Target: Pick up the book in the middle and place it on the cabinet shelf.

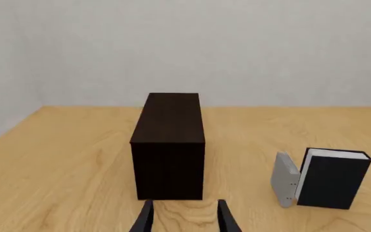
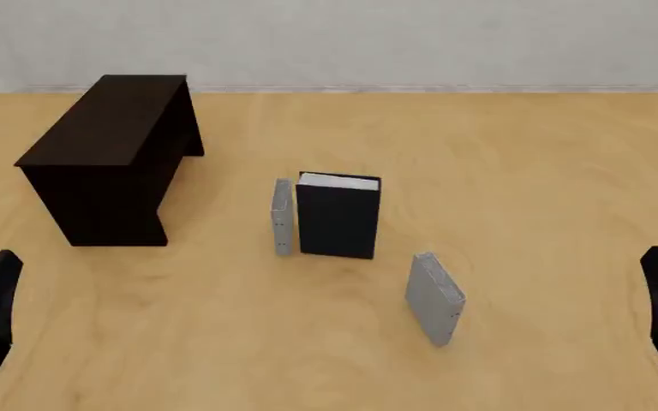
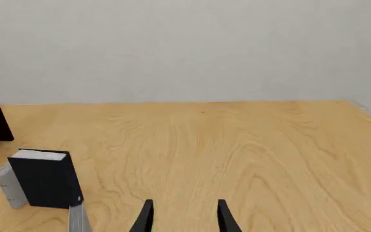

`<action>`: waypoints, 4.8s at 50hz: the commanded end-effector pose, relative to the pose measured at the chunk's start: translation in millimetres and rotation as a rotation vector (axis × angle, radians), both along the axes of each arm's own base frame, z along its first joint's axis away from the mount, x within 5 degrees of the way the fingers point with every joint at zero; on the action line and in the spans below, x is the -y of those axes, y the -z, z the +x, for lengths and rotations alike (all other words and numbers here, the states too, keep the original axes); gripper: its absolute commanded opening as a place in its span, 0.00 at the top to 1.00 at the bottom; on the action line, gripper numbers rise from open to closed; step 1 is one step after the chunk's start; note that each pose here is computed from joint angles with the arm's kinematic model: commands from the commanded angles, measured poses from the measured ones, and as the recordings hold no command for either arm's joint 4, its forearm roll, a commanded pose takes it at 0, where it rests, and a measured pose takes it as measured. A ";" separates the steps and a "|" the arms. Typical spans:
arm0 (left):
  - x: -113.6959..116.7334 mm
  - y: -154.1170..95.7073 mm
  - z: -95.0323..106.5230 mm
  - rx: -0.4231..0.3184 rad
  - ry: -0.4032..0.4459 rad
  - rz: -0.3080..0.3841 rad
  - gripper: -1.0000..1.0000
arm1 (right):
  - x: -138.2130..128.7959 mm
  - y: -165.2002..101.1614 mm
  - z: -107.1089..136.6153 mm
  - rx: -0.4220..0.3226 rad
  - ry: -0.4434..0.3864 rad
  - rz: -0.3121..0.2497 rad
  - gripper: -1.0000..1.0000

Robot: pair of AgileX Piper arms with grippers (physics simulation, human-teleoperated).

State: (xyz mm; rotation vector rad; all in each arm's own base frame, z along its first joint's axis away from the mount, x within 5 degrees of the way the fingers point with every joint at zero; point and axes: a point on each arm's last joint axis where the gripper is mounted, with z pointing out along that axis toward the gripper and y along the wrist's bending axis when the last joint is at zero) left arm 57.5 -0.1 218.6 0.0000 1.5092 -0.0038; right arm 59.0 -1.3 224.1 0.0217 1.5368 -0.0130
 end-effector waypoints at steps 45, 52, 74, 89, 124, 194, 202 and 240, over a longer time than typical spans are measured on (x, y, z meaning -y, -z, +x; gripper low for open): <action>6.6 -88.8 -12.3 0.056 0.149 -0.041 0.00 | -0.3 9.9 -2.5 0.046 -0.006 0.018 0.00; 11.0 -99.9 -1.8 0.050 0.197 -0.014 0.00 | 0.0 10.2 -2.6 0.044 0.000 0.018 0.00; 38.8 -137.4 56.5 0.064 0.316 0.106 0.00 | -0.6 11.9 -1.3 0.030 -0.012 0.035 0.00; 79.5 -130.3 121.5 -0.020 0.408 0.242 0.00 | -0.8 12.8 0.8 0.016 -0.015 0.035 0.00; 185.0 -140.2 190.4 -0.231 0.685 0.586 0.00 | -1.1 13.2 7.3 -0.012 -0.022 0.067 0.00; 233.0 -58.3 231.7 -0.484 0.842 0.908 0.00 | -2.6 14.3 12.8 -0.038 -0.041 0.065 0.00; 238.8 -41.7 236.5 -0.508 0.851 0.911 0.00 | -2.6 14.4 12.1 -0.037 -0.041 0.068 0.00; 232.4 -0.3 267.1 -0.592 0.830 0.949 0.00 | -3.2 14.5 13.9 -0.044 -0.049 0.070 0.00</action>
